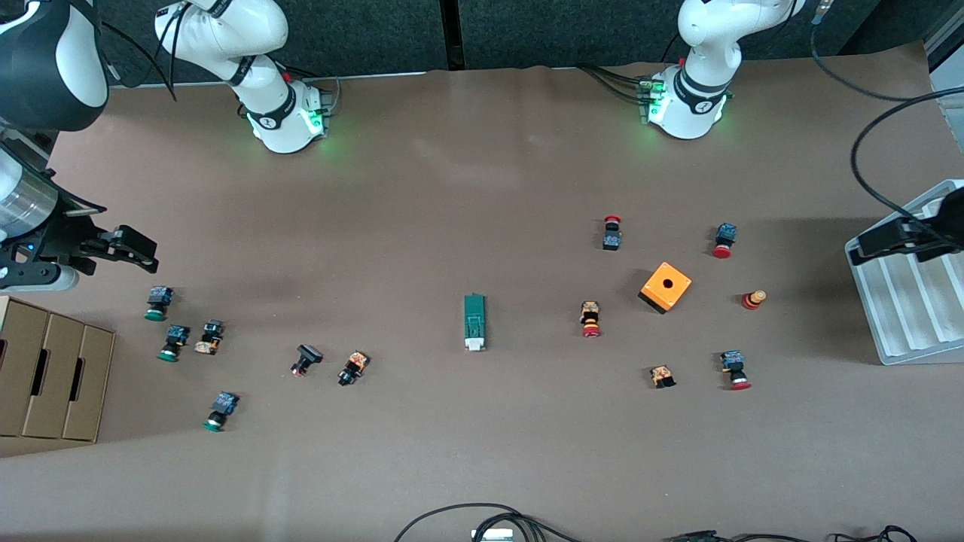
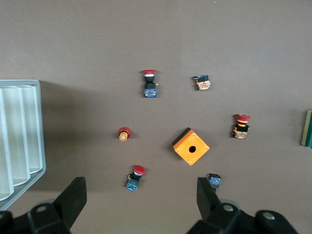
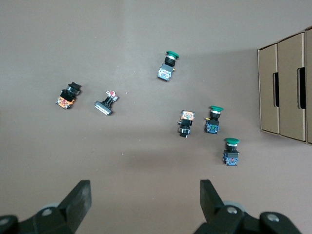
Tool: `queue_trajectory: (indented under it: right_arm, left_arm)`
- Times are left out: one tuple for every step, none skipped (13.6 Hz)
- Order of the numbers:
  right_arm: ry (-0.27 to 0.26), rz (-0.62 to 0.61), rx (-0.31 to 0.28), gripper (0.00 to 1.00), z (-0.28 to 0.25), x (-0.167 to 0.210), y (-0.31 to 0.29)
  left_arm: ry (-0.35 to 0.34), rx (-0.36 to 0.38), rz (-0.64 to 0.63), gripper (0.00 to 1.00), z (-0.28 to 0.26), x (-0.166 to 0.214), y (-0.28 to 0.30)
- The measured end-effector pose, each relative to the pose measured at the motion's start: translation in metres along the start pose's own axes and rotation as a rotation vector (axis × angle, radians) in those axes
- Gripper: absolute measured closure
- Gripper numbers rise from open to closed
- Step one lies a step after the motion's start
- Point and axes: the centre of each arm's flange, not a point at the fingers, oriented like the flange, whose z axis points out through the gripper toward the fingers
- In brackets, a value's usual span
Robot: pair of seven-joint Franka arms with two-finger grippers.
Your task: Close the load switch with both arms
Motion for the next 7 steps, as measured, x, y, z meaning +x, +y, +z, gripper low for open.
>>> queue_trajectory:
  right_arm:
    - [0.0, 0.0, 0.0, 0.0, 0.0002, 0.0001, 0.0]
    - [-0.001, 0.0, 0.0, 0.0, 0.0004, 0.0001, 0.0]
    - [-0.001, 0.0, 0.0, 0.0, 0.0005, 0.0002, 0.0]
    - [-0.001, 0.0, 0.0, 0.0, 0.0007, 0.0003, 0.0]
    - [-0.002, 0.0, 0.0, 0.0, 0.0009, 0.0004, -0.0001]
    - [-0.002, 0.0, 0.0, 0.0, 0.0011, 0.0004, 0.0]
    - [-0.002, 0.0, 0.0, 0.0, 0.0013, 0.0005, -0.0001]
  left_arm:
    - [-0.001, 0.001, 0.008, 0.0, 0.0004, -0.0001, 0.0065]
    - [-0.001, 0.003, 0.01, 0.0, 0.0005, -0.0001, 0.0079]
    - [-0.001, 0.004, 0.007, 0.0, 0.0005, -0.0001, 0.0063]
    - [-0.001, 0.005, 0.004, 0.0, 0.0006, 0.0001, 0.0047]
    - [-0.001, 0.005, 0.003, 0.0, 0.0008, 0.0002, 0.0038]
    - [-0.001, 0.009, 0.006, 0.0, 0.001, 0.0003, 0.0048]
    - [-0.002, 0.02, 0.014, 0.0, 0.0017, 0.0004, 0.0094]
